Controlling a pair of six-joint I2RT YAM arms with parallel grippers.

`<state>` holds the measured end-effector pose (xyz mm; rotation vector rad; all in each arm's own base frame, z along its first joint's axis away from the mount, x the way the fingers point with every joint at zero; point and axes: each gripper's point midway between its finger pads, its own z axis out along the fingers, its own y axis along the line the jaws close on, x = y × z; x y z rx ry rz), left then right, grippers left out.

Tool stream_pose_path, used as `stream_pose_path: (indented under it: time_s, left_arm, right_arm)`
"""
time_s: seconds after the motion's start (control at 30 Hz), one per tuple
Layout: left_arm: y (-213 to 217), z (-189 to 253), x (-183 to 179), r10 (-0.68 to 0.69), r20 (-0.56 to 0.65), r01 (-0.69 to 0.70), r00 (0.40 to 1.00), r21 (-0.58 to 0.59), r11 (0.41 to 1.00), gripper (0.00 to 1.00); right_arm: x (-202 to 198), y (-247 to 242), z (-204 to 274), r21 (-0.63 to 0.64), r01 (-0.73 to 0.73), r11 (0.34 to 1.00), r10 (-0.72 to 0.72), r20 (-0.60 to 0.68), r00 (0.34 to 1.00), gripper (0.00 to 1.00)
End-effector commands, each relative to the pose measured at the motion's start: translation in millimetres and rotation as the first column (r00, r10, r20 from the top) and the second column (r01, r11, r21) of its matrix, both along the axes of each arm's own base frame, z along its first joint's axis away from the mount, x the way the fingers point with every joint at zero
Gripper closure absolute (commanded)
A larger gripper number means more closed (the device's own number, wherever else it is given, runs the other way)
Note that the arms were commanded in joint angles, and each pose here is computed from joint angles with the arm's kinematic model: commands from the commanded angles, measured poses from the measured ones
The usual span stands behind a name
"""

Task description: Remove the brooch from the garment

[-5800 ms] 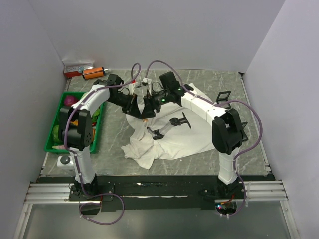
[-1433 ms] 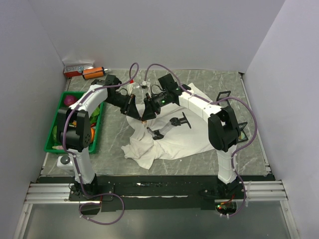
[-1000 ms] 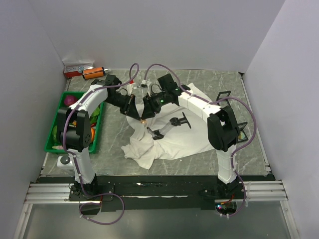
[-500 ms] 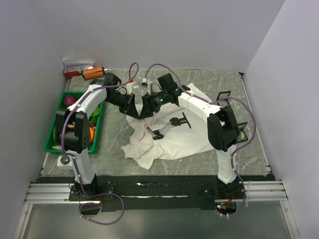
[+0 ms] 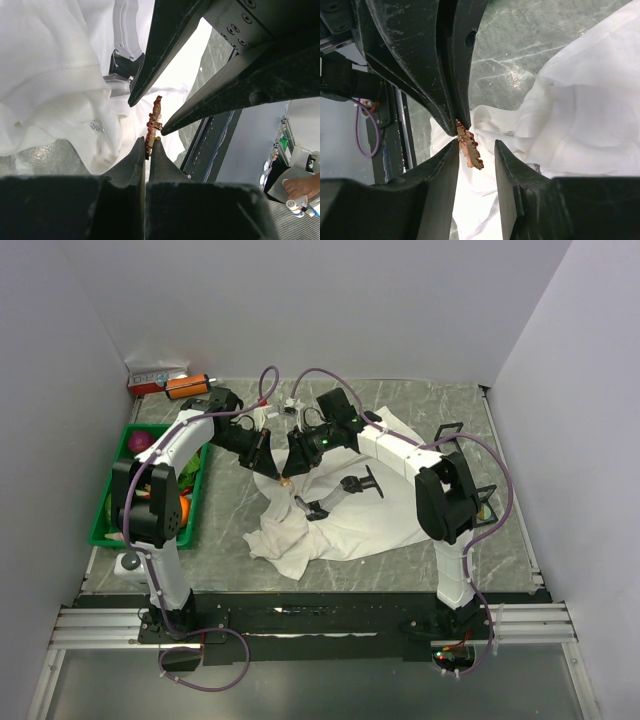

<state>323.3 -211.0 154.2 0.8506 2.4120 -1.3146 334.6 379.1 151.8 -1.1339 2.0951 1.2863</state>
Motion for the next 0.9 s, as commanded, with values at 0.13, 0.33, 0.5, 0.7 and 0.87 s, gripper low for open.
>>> stream_pose_path:
  time_s: [0.13,0.33,0.5,0.7,0.87]
  left_arm:
    - [-17,38,-6,-0.057,0.062,0.064,0.996,-0.118,0.991,0.99]
    - [-24,46,-2,-0.058,0.035,0.063,0.998,-0.177,0.982,0.99]
    - [-33,52,-4,-0.058,-0.005,0.055,0.998,-0.219,0.974,0.99]
    - [-43,54,-15,-0.082,-0.032,0.072,0.996,-0.235,0.969,0.99]
    - [-42,40,-17,-0.080,-0.030,0.073,0.996,-0.187,0.980,0.99]
  right_arm:
    - [-6,6,-5,-0.007,-0.049,0.999,0.049,0.038,0.998,0.61]
    - [0,9,-8,-0.044,0.027,0.999,-0.026,0.026,0.999,0.60]
    - [6,13,-15,-0.072,0.112,0.991,-0.114,-0.029,0.993,0.61]
    - [6,17,-27,-0.087,0.160,0.983,-0.170,-0.118,0.978,0.64]
    - [-9,27,3,0.075,0.071,0.995,-0.053,-0.221,0.974,0.54]
